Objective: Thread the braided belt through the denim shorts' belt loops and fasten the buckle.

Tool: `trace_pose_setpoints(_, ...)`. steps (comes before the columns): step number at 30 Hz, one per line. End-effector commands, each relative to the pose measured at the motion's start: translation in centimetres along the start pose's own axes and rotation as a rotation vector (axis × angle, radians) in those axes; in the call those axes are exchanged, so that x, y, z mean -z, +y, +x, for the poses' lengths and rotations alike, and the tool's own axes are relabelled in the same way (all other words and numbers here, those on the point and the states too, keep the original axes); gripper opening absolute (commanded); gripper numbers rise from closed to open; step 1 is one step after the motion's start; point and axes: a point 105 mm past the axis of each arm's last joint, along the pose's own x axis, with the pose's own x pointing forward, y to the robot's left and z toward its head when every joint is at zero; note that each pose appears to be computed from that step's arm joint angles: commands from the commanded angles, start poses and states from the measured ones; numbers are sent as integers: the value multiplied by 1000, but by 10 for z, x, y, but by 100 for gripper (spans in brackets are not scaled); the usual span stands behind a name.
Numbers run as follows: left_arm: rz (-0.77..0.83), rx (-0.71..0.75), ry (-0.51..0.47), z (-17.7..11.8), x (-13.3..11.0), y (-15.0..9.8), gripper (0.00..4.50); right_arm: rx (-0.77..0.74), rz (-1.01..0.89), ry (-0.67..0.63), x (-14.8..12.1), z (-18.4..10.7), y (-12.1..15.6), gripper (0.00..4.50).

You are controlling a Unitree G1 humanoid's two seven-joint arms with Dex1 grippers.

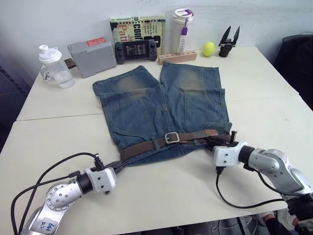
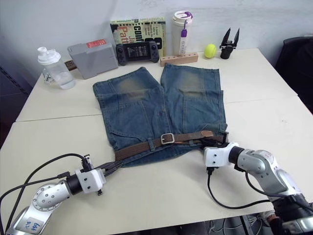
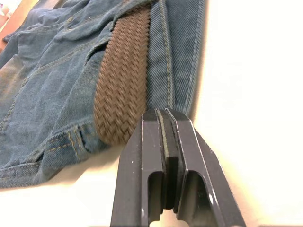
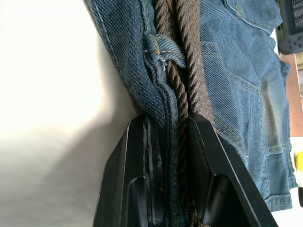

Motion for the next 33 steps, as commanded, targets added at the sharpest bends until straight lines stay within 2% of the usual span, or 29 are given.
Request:
trace_pose_setpoints(1,-19,30,37,5,6,-14,0,-40,43,29,9,-2,8,43)
trace_pose_setpoints(7,-55,-6,17,3,2,-11,0,-62,125,-26,-2,-3,12,43)
trace_pose_setpoints(8,-74,-22,11,0,1,-7,0,-71,165,-47,-8,-4,12,144)
trace_pose_setpoints(9,-87,-32,8,-1,0,-5,67,-79,194,-60,-12,-5,12,174)
trace_pose_setpoints(11,-139,-51,-16,-8,-4,1,130,-121,274,-92,-21,-10,17,256)
trace_pose_setpoints(12,-171,-57,-28,-12,-7,5,182,-143,324,-103,-25,-14,18,312)
trace_pose_setpoints(15,-332,-64,-79,-28,-18,16,303,-170,444,-118,-32,-28,10,436)
trace_pose_setpoints(16,-376,-60,-96,-33,-22,21,349,-174,474,-115,-31,-34,6,450)
trace_pose_setpoints(18,-435,-50,-113,-41,-29,30,433,-180,544,-109,-29,-44,-1,450)
trace_pose_setpoints(19,-455,-45,-115,-44,-31,33,443,-181,575,-109,-29,-48,-4,450)
trace_pose_setpoints(23,-565,-83,-145,-57,-34,55,443,-116,809,-150,-15,-74,-33,450)
trace_pose_setpoints(27,-588,-116,-154,-61,-34,64,443,40,826,-109,14,-86,-58,450)
trace_pose_setpoints(33,-596,-152,-189,-61,-39,71,443,130,843,-106,26,-85,-69,450)
